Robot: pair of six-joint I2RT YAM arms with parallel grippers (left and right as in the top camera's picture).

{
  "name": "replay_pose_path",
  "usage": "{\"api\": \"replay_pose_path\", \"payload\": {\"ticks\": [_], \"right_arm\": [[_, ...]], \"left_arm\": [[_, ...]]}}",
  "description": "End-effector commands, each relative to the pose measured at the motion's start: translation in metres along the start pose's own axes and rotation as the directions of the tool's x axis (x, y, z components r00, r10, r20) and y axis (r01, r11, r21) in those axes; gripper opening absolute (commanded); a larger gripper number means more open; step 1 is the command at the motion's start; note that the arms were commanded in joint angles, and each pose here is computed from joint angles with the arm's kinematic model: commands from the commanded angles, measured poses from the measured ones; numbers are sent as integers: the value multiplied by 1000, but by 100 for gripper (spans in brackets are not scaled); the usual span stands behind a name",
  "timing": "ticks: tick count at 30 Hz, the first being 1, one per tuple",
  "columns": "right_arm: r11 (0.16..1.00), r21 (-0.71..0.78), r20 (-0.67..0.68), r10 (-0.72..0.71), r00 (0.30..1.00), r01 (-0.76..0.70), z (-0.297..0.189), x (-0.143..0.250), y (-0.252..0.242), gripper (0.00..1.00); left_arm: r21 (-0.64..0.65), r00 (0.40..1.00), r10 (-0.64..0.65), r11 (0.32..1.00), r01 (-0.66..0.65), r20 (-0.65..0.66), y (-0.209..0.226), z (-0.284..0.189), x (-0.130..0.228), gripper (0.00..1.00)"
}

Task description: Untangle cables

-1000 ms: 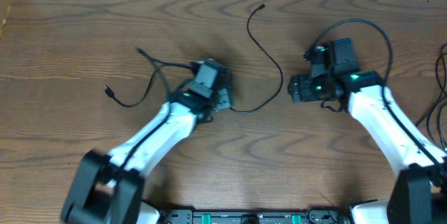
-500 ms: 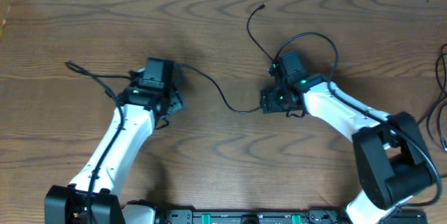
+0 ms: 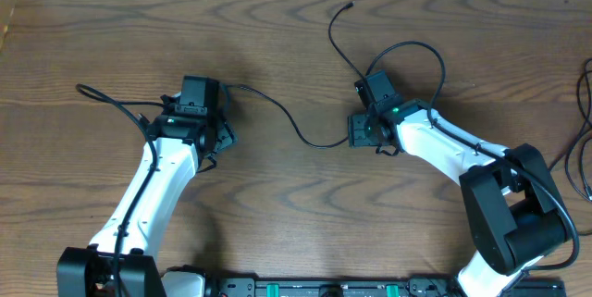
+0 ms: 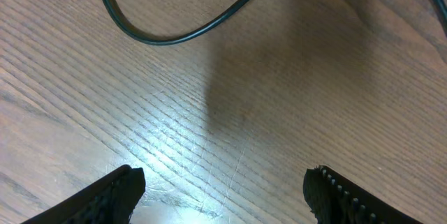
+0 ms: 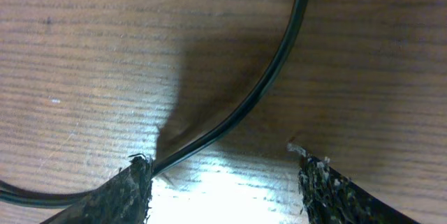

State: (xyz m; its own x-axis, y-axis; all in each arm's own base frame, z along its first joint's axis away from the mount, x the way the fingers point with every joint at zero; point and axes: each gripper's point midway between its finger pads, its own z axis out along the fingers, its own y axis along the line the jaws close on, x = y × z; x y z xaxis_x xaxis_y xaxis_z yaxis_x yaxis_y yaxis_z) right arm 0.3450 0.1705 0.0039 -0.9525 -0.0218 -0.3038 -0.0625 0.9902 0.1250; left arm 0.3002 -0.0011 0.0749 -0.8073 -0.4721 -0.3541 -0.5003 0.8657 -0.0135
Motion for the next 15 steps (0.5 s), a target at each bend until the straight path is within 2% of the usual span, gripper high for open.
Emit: {"api": "replay_pose_path", "payload": {"ticks": [1, 8, 15], "right_arm": [[999, 36, 18, 11, 1000, -12, 5, -2, -3, 67], [1000, -8, 85, 30, 996, -29, 4, -19, 7, 70], [999, 34, 81, 3, 997, -6, 4, -16, 1, 66]], "left_arm": [[-17, 1000, 13, 1000, -13, 13, 4, -1, -3, 79], [-18, 1000, 14, 1000, -13, 12, 4, 0, -2, 80], [-17, 1000, 14, 1000, -13, 12, 4, 0, -2, 81]]}}
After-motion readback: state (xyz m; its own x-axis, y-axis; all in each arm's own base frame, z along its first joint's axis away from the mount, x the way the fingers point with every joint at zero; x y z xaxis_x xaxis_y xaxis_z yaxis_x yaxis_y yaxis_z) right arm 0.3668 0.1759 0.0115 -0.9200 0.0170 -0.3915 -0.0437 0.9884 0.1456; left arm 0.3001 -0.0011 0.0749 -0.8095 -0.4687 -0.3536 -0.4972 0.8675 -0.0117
